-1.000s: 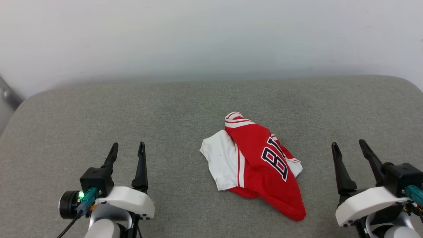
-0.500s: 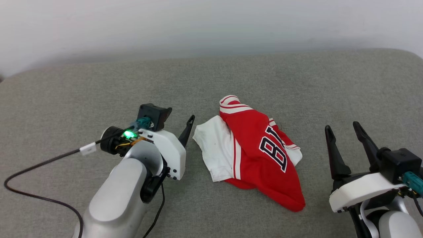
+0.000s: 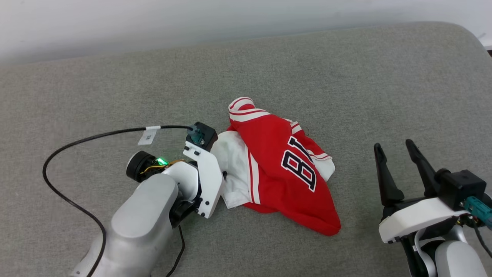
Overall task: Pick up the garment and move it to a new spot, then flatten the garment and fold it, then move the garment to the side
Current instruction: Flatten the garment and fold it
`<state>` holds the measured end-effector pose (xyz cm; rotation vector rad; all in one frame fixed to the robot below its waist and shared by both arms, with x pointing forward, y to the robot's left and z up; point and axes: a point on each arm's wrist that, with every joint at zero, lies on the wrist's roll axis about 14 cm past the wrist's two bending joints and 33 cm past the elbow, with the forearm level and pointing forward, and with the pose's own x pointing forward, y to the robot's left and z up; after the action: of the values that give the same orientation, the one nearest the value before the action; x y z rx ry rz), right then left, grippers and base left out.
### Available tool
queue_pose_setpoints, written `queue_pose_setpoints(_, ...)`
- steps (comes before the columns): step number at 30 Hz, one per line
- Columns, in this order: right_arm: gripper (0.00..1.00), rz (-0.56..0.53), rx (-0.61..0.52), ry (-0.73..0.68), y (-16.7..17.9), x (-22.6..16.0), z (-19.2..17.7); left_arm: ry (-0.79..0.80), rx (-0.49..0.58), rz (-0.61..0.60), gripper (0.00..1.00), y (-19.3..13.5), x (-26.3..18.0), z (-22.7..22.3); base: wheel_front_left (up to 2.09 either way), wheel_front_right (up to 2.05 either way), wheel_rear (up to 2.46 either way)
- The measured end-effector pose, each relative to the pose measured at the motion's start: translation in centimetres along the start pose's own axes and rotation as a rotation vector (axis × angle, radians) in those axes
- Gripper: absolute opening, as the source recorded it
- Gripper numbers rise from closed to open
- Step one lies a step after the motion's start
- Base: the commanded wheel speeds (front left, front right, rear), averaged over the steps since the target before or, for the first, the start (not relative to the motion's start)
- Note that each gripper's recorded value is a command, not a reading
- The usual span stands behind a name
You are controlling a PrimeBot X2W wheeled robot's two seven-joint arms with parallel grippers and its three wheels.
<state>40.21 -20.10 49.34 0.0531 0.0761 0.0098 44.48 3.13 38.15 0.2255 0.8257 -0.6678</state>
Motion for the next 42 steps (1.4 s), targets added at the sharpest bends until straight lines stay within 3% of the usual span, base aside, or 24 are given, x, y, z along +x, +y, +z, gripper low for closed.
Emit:
queue_pose_setpoints(2, 1.00, -0.001, 0.006, 0.011, 0.0, 0.0, -0.4, 0.036, 0.005, -0.020, 1.00, -0.4, 0.2, -0.4, 0.00, 0.00, 0.00)
queue_pose_setpoints(3, 1.00, -0.001, 0.007, 0.011, 0.0, 0.0, -0.5, 0.046, 0.008, -0.028, 0.45, -0.6, 0.3, -0.4, 0.00, 0.00, 0.00)
queue_pose_setpoints(4, 1.00, 0.000, 0.008, 0.009, 0.0, 0.1, -0.4, 0.046, 0.011, -0.033, 0.17, -0.7, 0.3, -0.4, 0.00, 0.00, 0.00)
queue_pose_setpoints(5, 1.00, 0.001, 0.008, 0.007, 0.0, 0.2, -0.4, 0.047, 0.017, -0.035, 0.00, -0.7, 0.2, -0.4, 0.00, 0.00, 0.00)
queue_pose_setpoints(9, 1.00, 0.003, 0.013, 0.001, 0.1, 0.4, -0.3, -0.020, 0.032, -0.015, 0.00, -0.1, -0.2, 0.4, 0.00, 0.00, 0.00)
queue_pose_setpoints(17, 1.00, 0.038, 0.017, -0.008, 1.3, 0.9, 0.0, -0.197, -0.028, 0.165, 0.00, 4.8, -4.8, 1.7, 0.00, 0.00, 0.00)
queue_pose_setpoints(24, 1.00, 0.085, 0.021, -0.022, 3.0, 1.1, 0.7, -0.170, -0.242, 0.315, 0.00, 7.6, -9.2, -5.3, 0.00, 0.00, 0.00)
queue_pose_setpoints(31, 1.00, 0.078, 0.014, -0.033, 2.8, 0.1, 1.3, -0.098, -0.470, 0.393, 0.00, 6.3, -11.8, -13.1, 0.00, 0.00, 0.00)
queue_pose_setpoints(32, 1.00, 0.074, 0.011, -0.032, 2.6, -0.1, 1.3, -0.097, -0.488, 0.393, 0.45, 6.0, -12.0, -13.5, 0.00, 0.00, 0.00)
queue_pose_setpoints(33, 1.00, 0.070, 0.011, -0.030, 2.5, -0.2, 1.3, -0.102, -0.496, 0.397, 1.00, 5.8, -12.2, -13.8, 0.00, 0.00, 0.00)
queue_pose_setpoints(37, 1.00, 0.064, -0.007, -0.036, 2.3, -0.8, 1.8, -0.187, -0.482, 0.434, 1.00, 5.7, -13.2, -12.8, 0.00, 0.00, 0.00)
queue_pose_setpoints(42, 1.00, 0.061, -0.018, -0.045, 2.2, -1.8, 2.4, -0.413, -0.387, 0.508, 1.00, 6.7, -15.4, -8.4, 0.00, 0.00, 0.00)
